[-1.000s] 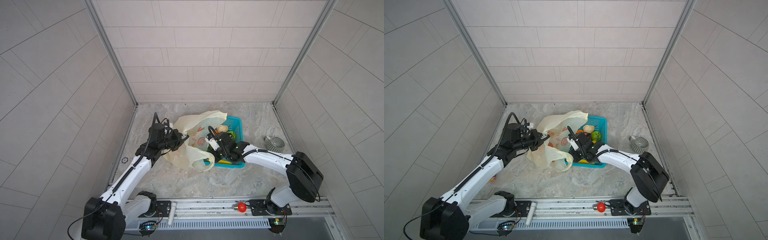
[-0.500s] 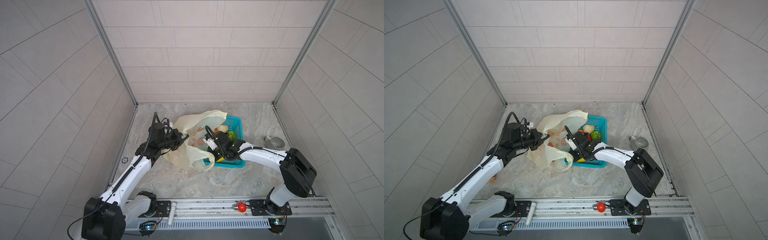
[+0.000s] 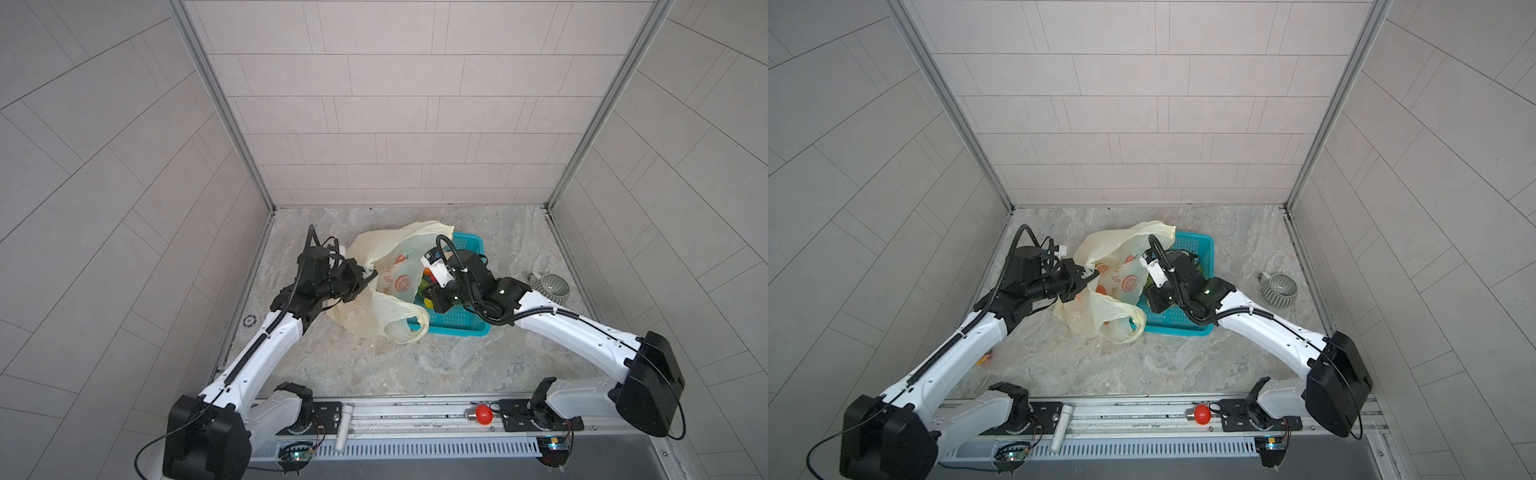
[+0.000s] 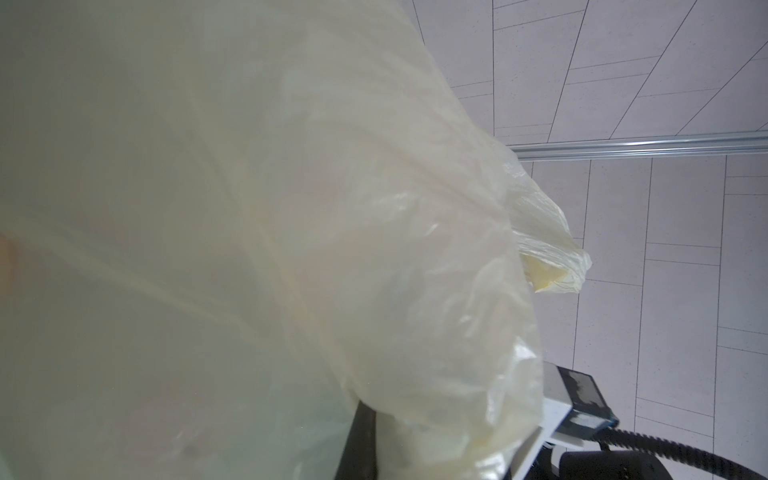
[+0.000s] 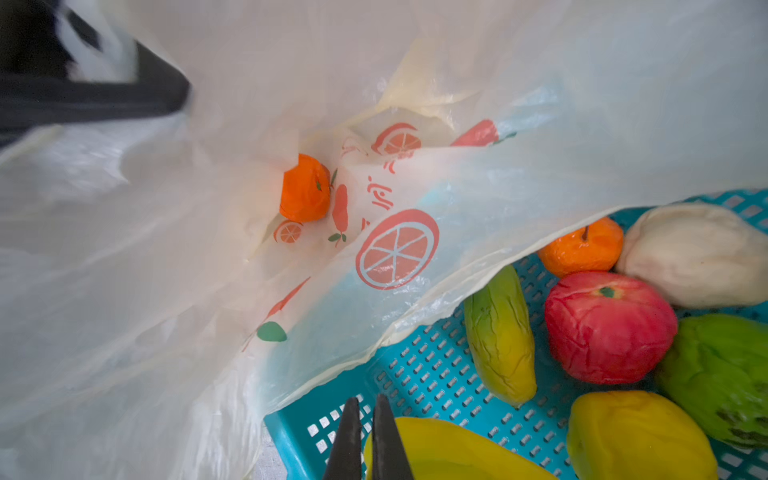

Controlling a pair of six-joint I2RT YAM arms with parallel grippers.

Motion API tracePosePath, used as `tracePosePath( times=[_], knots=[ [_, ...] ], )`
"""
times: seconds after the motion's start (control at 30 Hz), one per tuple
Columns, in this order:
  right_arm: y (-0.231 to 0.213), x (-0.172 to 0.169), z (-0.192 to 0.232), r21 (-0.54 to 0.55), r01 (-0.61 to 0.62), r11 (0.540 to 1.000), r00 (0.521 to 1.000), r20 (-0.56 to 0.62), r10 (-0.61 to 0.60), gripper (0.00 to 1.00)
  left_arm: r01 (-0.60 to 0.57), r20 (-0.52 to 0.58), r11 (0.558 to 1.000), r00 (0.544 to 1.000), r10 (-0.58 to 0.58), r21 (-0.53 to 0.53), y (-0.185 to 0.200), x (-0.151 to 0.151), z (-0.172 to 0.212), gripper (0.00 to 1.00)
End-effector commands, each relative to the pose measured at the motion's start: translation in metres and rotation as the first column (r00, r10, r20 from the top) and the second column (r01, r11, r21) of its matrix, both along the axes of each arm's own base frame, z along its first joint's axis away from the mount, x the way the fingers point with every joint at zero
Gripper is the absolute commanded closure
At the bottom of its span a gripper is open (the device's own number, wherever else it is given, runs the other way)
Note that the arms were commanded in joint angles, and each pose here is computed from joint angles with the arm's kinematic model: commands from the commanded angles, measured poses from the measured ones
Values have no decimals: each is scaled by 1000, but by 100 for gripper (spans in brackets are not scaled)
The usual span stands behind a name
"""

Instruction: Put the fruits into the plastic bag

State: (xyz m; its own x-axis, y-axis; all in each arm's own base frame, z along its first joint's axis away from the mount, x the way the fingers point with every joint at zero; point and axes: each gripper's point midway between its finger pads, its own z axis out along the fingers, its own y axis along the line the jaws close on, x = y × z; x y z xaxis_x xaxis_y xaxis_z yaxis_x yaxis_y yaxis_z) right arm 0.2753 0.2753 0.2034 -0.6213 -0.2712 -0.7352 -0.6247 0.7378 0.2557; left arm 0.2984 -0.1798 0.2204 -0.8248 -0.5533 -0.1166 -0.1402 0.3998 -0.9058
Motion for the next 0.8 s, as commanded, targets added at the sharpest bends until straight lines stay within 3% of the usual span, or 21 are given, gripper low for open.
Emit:
tracePosePath(
  times=[0.0,0.4,0.77],
  knots=[
    [4,-1,34,72,-19,997,999,37,17,100,0,39,1000,999,0,6,1,4,10,100],
    [92,19,86,322,-176,930,984,33,175,100,6,47,1000,999,-6,4,1,3,12,100],
    [147,53,70,379,-244,893,965,3,262,100,20,53,1000,998,-19,-6,-1,-2,17,100]
  ],
)
